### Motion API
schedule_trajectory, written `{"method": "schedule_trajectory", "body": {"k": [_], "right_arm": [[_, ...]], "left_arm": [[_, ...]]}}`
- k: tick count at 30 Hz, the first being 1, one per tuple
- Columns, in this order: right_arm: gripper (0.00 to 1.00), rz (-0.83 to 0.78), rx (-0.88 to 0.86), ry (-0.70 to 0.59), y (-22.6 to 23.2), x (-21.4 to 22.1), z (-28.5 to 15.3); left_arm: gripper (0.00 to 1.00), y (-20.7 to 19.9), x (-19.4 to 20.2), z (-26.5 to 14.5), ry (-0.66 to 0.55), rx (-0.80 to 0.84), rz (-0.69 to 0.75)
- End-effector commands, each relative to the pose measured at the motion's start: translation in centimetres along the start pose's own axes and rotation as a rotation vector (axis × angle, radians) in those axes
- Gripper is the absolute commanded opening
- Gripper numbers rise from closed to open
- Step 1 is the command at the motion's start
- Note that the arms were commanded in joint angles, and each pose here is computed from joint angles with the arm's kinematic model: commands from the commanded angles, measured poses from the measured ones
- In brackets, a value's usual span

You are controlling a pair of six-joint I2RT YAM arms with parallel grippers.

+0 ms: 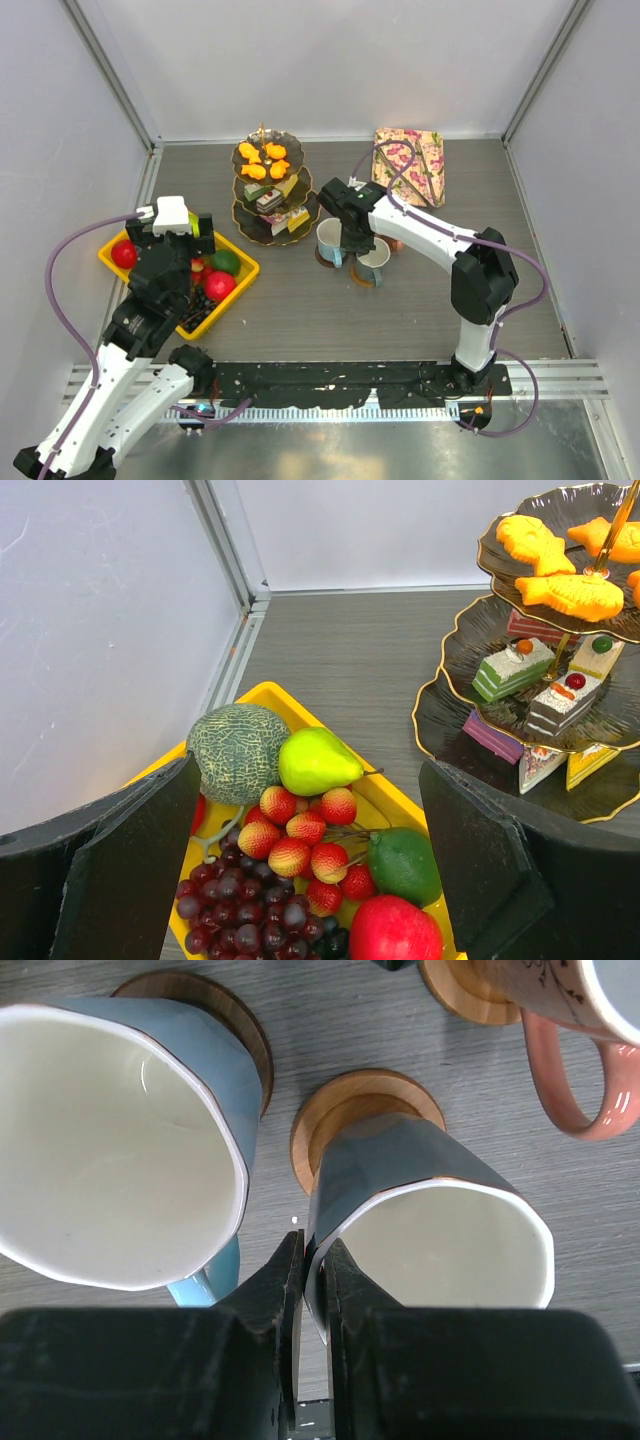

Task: Serve the afternoon tea

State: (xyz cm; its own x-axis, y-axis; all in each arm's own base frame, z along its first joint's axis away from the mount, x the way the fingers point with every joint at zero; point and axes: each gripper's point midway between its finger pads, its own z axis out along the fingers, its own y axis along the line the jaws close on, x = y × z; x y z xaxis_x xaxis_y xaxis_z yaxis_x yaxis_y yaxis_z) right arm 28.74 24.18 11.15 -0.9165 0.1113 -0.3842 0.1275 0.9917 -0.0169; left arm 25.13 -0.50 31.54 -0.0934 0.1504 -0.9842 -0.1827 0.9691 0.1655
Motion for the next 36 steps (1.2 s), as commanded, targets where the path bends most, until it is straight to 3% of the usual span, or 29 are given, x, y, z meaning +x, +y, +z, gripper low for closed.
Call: {"method": "schedule_trajectory", "body": {"k": [1, 8, 11, 15, 18, 21, 26, 27, 29, 33, 36], "right_arm": [[0.05, 0.046, 0.008, -0.068, 0.4, -1.9, -1.2], [0.06, 0.076, 0.004, -0.061, 1.0, -2.1, -0.7], [0.13, 0.092, -0.001, -0.041, 1.1, -2.0, -0.6], [0.29, 0.108, -0.035, -0.041, 1.6, -2.1, -1.1], [0.47, 0.124, -0.070, -0.065, 1.8, -2.8, -2.4], [0.53, 0.141, -0.115, -0.100, 2.1, -3.6, -4.0], [0.66, 0.155, -0.207, -0.217, 1.4, -5.8, -8.6], [0.74, 0.157, -0.214, -0.245, 1.2, -6.3, -9.3], [0.81, 0.143, -0.236, -0.326, 0.4, -7.6, -11.2], [0.96, 0.117, -0.205, -0.520, -3.4, -10.6, -13.7], [0.99, 0.126, -0.200, -0.614, -6.3, -12.6, -14.7]], "left_arm": [[0.99, 0.1, -1.1, 0.3, -0.042, -0.011, -0.030], [0.98, 0.1, -1.2, 0.3, -0.043, -0.009, -0.032], [0.98, 0.1, -1.2, 0.3, -0.043, -0.011, -0.031], [0.98, 0.0, -1.2, 0.3, -0.045, -0.006, -0.030], [0.99, 0.0, -1.1, 0.3, -0.042, -0.008, -0.027], [0.98, 0.0, -1.2, 0.3, -0.044, -0.008, -0.028], [0.98, 0.3, -1.4, 0.2, -0.049, -0.011, -0.034], [0.98, 0.3, -1.4, 0.1, -0.051, -0.012, -0.036], [0.98, 0.5, -1.6, 0.0, -0.055, -0.012, -0.044], [0.98, 0.9, -2.0, -0.3, -0.073, -0.001, -0.089], [0.98, 1.6, -2.2, -0.5, -0.082, -0.021, -0.103]]}}
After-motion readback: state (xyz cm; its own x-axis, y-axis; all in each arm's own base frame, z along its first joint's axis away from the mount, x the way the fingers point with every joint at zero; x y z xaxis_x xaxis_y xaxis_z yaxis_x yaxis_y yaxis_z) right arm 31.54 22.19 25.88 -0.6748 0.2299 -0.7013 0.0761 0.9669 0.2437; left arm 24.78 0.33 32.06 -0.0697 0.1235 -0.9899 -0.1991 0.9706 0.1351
